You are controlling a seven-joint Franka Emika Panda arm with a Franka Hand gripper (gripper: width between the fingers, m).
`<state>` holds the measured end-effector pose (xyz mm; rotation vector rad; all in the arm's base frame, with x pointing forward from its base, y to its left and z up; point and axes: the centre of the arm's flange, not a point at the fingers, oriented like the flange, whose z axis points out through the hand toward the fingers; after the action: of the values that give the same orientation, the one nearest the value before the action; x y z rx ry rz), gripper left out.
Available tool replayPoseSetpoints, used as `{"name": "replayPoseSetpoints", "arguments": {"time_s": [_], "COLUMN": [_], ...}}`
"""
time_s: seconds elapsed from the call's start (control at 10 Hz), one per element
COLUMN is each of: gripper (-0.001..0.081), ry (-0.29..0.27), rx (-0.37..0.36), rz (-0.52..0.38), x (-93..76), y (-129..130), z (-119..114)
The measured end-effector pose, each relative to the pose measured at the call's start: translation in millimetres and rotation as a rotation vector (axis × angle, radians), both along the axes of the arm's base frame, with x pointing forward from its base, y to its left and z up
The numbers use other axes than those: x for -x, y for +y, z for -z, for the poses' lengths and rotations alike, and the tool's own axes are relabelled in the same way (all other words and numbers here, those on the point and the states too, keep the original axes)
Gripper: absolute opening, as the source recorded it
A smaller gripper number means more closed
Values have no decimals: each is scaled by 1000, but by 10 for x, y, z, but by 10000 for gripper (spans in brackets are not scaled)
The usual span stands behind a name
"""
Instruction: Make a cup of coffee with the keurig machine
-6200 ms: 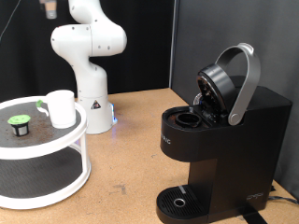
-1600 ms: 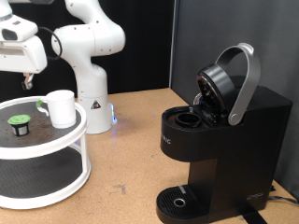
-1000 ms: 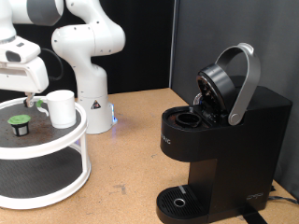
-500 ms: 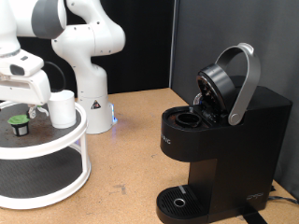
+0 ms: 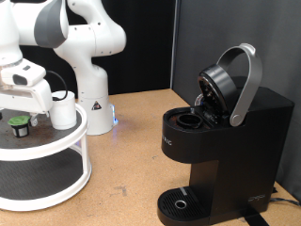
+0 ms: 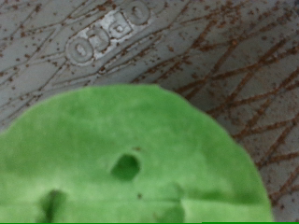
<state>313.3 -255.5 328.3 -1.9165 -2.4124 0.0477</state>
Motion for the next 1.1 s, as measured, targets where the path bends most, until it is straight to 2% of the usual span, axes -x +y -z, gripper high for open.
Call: {"name": "replayPoseSetpoints", "arguments": {"time_s": [0.5, 0.6, 0.7, 0.8, 0.9, 1.1], "gripper": [807, 679, 679, 501, 456, 456], "ry": [10, 9, 7, 2, 0, -5], "rx": [-9, -10, -10, -9, -9, -33], "rz": [-2, 0, 1, 3, 4, 25], "x": [43, 44, 43, 36, 33, 26], "y": [-32, -34, -36, -42, -44, -68], "z": [91, 92, 92, 83, 78, 10]}}
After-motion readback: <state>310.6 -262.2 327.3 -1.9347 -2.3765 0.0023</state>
